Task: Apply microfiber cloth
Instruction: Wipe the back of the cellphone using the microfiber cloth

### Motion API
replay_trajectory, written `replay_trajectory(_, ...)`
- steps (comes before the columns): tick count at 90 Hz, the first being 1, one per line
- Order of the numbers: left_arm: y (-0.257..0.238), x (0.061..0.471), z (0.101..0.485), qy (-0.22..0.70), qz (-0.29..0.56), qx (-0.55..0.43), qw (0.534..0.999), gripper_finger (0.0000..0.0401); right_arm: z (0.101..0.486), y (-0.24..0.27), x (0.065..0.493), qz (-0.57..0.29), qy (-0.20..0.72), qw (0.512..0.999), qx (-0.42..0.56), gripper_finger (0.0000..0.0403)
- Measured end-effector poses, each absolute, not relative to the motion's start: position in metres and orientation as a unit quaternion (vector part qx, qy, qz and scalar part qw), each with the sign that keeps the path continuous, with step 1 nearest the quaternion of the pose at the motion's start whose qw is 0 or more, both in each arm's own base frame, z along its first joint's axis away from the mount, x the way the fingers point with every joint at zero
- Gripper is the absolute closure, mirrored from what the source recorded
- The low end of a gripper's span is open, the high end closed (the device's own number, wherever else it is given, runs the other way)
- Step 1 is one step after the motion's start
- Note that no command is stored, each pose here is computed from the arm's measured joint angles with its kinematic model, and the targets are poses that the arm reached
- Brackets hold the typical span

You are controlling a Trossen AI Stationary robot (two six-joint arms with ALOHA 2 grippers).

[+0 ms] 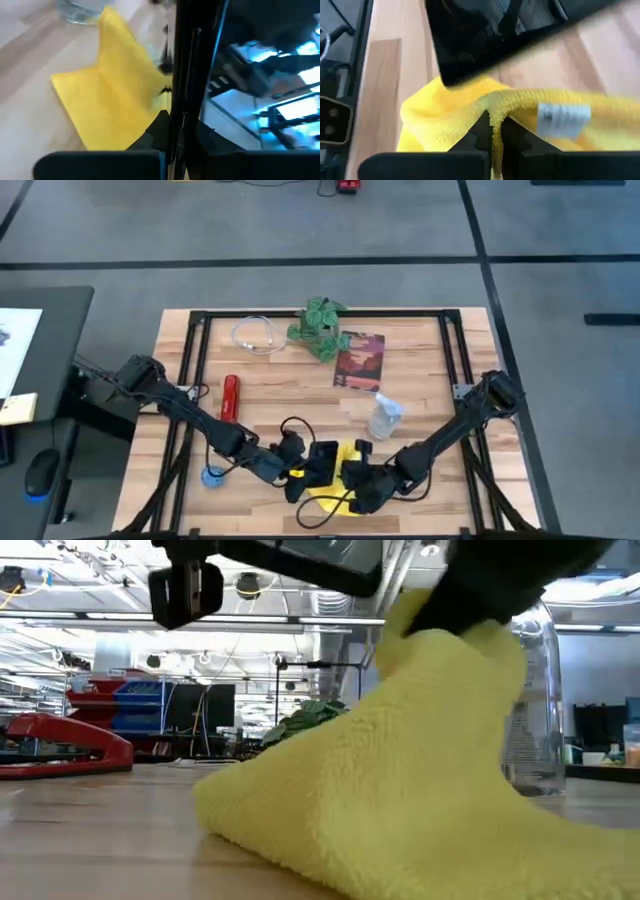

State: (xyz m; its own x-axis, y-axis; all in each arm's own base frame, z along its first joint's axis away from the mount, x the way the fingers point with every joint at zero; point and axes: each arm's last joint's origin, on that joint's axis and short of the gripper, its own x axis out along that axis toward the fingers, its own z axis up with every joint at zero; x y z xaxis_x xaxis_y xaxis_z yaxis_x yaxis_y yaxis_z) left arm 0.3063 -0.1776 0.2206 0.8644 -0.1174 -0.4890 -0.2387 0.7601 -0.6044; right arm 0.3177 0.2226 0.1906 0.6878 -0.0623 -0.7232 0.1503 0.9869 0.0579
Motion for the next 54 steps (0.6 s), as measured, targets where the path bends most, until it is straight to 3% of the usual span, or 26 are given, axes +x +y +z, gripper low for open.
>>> replay_trajectory(23, -0.175, 0.307, 0.217, 0.263, 0.043, -0.338, 0.903, 0.0394, 0.181, 0.235, 0.290, -0.099, 0.451, 0.882, 0.097, 0.0378)
replay_trajectory(54, -0.175, 0.307, 0.217, 0.261, 0.045, -0.339, 0.903, 0.0394, 0.189, 0.271, 0.248, -0.038, 0.494, 0.860, 0.121, 0.0194)
